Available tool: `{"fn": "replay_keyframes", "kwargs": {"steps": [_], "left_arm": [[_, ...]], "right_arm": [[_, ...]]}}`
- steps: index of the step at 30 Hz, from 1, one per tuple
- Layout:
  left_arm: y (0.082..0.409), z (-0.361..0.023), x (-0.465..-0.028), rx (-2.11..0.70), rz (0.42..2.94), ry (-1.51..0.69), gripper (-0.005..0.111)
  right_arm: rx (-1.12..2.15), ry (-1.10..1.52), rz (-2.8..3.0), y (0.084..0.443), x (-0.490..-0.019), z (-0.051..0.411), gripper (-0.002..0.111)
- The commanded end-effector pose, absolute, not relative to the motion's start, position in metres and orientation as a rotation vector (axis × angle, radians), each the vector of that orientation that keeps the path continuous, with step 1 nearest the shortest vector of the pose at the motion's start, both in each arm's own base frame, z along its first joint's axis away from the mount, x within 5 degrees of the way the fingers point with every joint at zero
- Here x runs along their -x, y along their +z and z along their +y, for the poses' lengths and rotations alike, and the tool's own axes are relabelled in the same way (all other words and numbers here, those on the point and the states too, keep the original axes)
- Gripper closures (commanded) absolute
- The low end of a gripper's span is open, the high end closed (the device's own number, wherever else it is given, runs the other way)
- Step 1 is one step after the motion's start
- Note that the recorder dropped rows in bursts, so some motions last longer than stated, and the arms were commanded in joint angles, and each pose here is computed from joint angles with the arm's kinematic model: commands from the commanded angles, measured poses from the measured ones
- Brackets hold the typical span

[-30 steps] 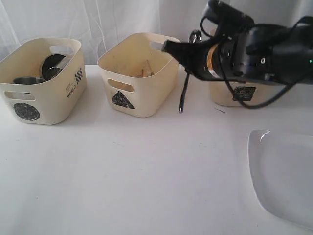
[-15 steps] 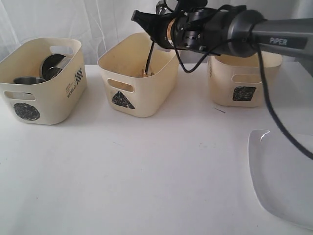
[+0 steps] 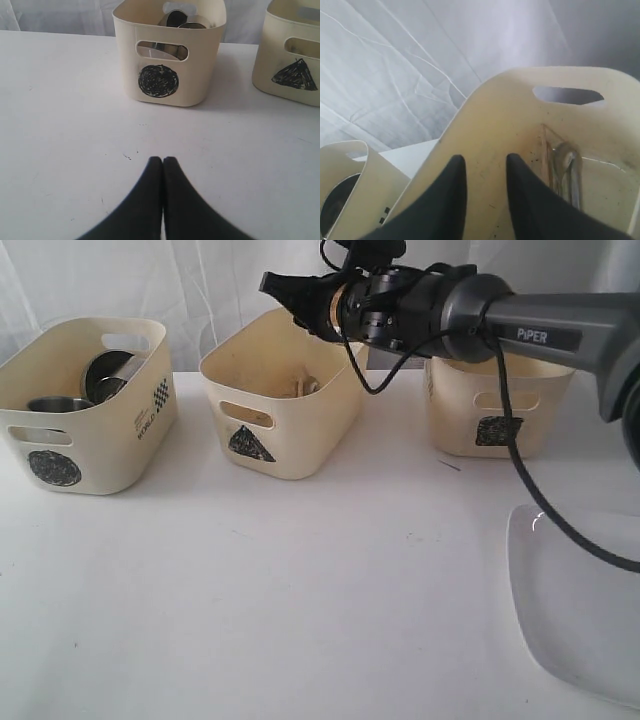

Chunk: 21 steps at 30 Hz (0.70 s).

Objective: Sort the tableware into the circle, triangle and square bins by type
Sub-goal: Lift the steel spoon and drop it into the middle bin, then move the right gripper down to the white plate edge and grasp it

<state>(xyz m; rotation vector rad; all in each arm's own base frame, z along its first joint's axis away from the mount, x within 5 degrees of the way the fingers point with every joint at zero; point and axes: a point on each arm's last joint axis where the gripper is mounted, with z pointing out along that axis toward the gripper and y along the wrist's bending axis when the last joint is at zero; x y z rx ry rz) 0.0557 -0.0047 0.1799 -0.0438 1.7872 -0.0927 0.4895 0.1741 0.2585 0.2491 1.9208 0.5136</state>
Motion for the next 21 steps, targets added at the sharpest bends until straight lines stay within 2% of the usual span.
{"fn": "replay_keyframes", "kwargs": {"steps": [1,7,10,15,21], "left_arm": [[0.180,-0.005,-0.055,0.049,1.780,-0.110,0.107],[0.180,-0.005,-0.055,0.049,1.780,-0.110,0.107],[0.180,-0.005,-0.055,0.049,1.780,-0.110,0.107],[0.180,-0.005,-0.055,0.049,1.780,-0.110,0.107],[0.180,-0.005,-0.055,0.049,1.780,-0.110,0.107]], "right_arm": [[-0.200,0.432,1.911,0.283,-0.468,0.158,0.081],[-0.162,0.059,2.054,0.286,-0.406,0.122,0.081],[-0.032,-0.141,2.156,0.286,-0.364,0.111,0.081],[0.433,-0.352,2.386,0.271,-0.292,0.118,0.081],[0.665,-0.529,2.539,0.242,-0.236,0.138,0.081]]}}
